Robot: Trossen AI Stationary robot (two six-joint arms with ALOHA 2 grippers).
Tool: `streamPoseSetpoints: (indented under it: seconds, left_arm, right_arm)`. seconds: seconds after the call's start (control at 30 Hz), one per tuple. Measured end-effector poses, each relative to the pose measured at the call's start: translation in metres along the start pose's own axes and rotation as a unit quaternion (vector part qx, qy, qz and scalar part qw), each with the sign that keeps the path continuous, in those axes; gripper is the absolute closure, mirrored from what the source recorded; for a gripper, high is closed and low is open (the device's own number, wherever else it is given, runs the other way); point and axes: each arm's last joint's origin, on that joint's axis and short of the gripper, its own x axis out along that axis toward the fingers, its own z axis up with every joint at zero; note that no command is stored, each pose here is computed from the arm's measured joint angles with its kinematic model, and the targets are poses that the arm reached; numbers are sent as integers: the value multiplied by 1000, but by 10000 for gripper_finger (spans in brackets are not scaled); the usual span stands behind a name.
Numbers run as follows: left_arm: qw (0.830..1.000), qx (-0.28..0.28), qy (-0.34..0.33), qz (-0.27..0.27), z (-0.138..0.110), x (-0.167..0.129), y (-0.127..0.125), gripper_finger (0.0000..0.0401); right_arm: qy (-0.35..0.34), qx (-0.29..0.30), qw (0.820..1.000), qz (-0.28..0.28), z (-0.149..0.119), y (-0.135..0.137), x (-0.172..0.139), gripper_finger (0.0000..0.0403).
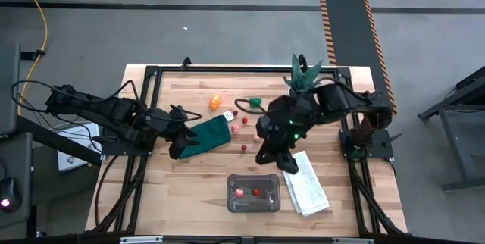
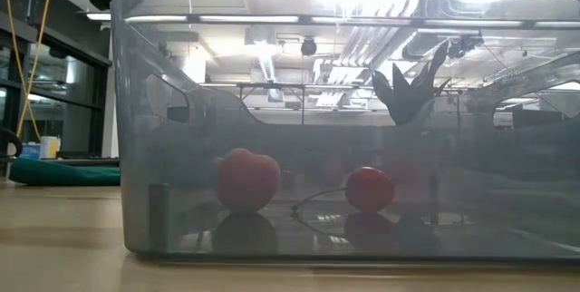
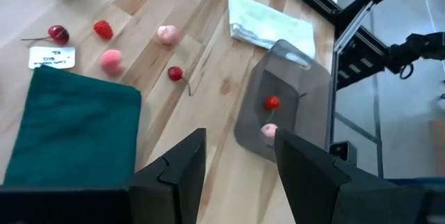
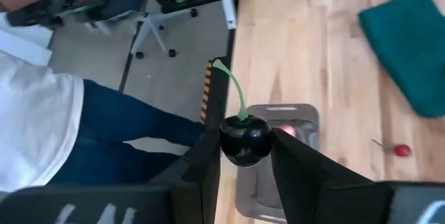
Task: Pick and placing Produce into tupperware
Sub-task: Put the black cherry into the black bin
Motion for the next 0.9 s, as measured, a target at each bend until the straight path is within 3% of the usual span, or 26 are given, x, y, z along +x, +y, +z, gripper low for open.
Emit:
streamPoseSetpoints:
  seconds: [0.43,0.7,0.9]
  left_arm:
    - [1000,-26,2,2,0,0,0,242]
    - [999,-40,1,2,0,0,0,243]
    - [999,-40,2,3,0,0,0,243]
  right_arm:
    - [7,-52,998,26,-9,26,7,302]
    - [-1,-67,997,-25,-15,36,14,302]
    - [37,-51,995,-80,-21,34,40,302]
